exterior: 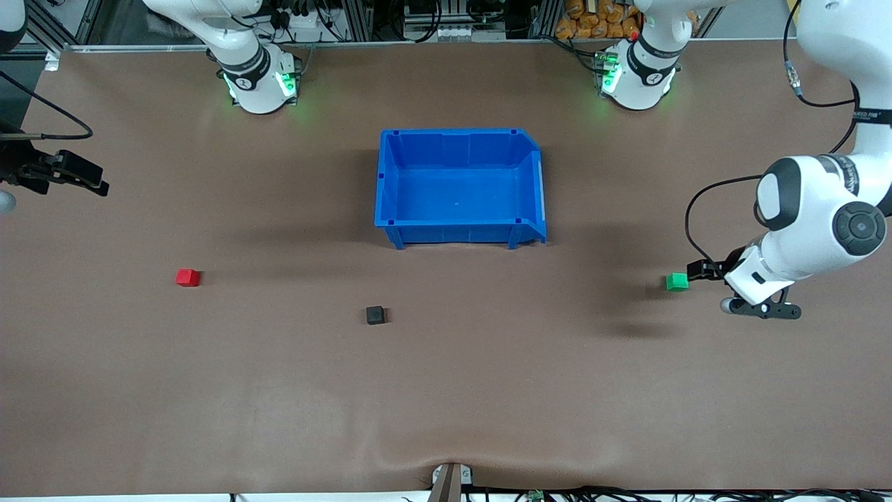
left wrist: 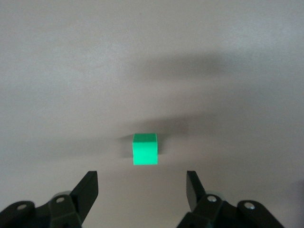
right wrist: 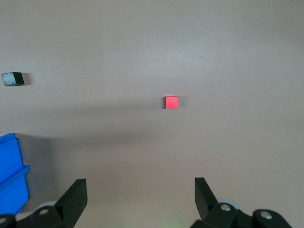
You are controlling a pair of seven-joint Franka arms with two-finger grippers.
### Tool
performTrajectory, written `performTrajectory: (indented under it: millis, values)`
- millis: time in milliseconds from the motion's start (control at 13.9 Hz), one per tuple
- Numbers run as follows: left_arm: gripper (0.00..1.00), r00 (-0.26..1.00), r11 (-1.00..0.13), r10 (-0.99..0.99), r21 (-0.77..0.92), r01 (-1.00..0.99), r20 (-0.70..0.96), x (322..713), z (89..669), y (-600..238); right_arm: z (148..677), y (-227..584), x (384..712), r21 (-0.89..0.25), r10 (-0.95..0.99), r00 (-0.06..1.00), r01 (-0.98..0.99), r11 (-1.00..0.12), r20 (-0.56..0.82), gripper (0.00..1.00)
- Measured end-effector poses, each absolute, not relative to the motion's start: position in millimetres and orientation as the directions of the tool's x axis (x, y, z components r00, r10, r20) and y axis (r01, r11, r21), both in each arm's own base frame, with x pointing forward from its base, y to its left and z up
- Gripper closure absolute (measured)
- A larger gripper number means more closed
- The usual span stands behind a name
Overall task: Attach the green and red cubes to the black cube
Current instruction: 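Reach the left gripper down to the green cube and close on it, then lift the green cube with the left gripper while the right gripper approaches red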
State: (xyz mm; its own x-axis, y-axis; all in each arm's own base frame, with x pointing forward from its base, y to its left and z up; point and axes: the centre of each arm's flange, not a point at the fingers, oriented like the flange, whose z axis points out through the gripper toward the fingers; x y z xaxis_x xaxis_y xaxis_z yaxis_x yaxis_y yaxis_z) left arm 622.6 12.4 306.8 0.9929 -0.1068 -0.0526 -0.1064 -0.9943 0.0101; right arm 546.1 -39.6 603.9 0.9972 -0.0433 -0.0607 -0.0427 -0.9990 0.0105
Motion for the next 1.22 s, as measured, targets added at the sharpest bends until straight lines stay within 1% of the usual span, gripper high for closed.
performTrajectory:
  millis: [575,1006,1221]
  values:
    - [0.17,0.995,-0.996,-0.085,0.029,-0.084,-0.053,628.4,238.8,24.4,589.4,-51.5,554.2,0.011,-0.064,0.995,-0.063,-0.998,-0.076,0.0]
    - [0.19,0.994,-0.996,-0.085,0.036,-0.083,-0.068,626.5,214.9,23.5,574.4,-53.0,561.4,0.012,-0.066,0.993,-0.065,-0.998,-0.099,0.0]
    - [0.24,0.993,-0.996,-0.086,0.039,-0.083,-0.076,624.3,206.5,22.7,566.0,-55.6,564.8,0.013,-0.071,0.991,-0.07,-0.997,-0.112,0.0]
